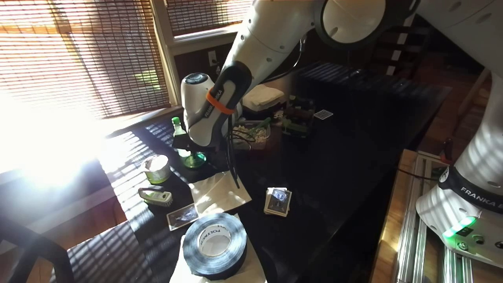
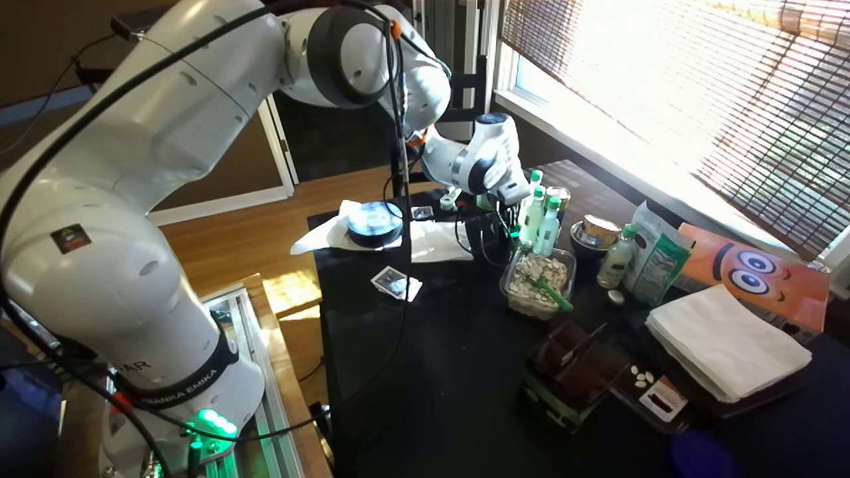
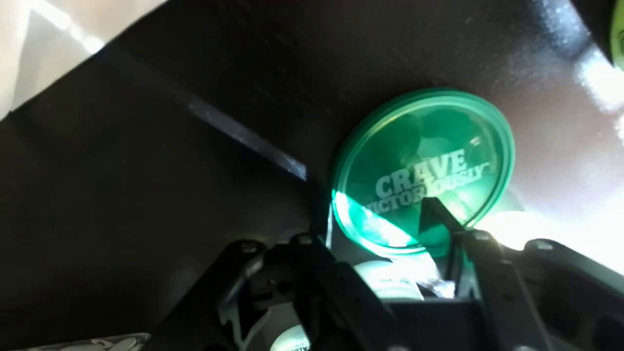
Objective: Put the green lid on the tin
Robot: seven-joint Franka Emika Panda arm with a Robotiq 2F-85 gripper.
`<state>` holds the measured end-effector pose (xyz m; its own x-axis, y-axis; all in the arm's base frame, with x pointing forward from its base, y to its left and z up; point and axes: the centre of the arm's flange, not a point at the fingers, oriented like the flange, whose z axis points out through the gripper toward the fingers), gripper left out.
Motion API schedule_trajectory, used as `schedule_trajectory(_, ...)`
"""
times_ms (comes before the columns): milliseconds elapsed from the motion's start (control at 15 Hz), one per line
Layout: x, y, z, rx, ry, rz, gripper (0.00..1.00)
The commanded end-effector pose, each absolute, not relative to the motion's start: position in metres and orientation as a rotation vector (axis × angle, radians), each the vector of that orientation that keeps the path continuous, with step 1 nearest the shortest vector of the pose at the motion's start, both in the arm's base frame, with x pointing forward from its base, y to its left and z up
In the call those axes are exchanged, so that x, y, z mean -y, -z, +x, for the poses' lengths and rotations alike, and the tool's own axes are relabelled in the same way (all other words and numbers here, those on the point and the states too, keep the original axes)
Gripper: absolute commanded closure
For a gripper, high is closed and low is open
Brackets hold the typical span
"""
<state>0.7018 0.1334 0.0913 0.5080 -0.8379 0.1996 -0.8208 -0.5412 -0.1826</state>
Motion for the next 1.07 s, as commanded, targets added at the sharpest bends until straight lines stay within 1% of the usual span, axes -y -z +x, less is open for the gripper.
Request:
schedule_trajectory(0,-0.135,-0.081,0.717,-1.536,0.363,-2.641,0.68)
schedule_trajectory(67,-0.134,-0.079,0.716,-1.547,0.350,-2.639,0.68)
schedule_trajectory(133,-0.133,-0.078,0.715,-1.559,0.340,-2.636,0.71)
schedule_trajectory(200,-0.133,-0.077,0.715,-1.567,0.331,-2.632,0.78)
schedule_trajectory(267,-0.133,-0.077,0.715,-1.572,0.325,-2.629,0.90)
schedule_trajectory(333,-0.132,-0.076,0.715,-1.576,0.318,-2.630,0.98)
schedule_trajectory(467,-0.133,-0.077,0.716,-1.573,0.315,-2.632,1.00)
schedule_trajectory(667,-0.137,-0.083,0.714,-1.538,0.295,-2.654,0.99)
schedule_trajectory(1000,-0.168,-0.132,0.685,-1.239,0.241,-2.694,0.99)
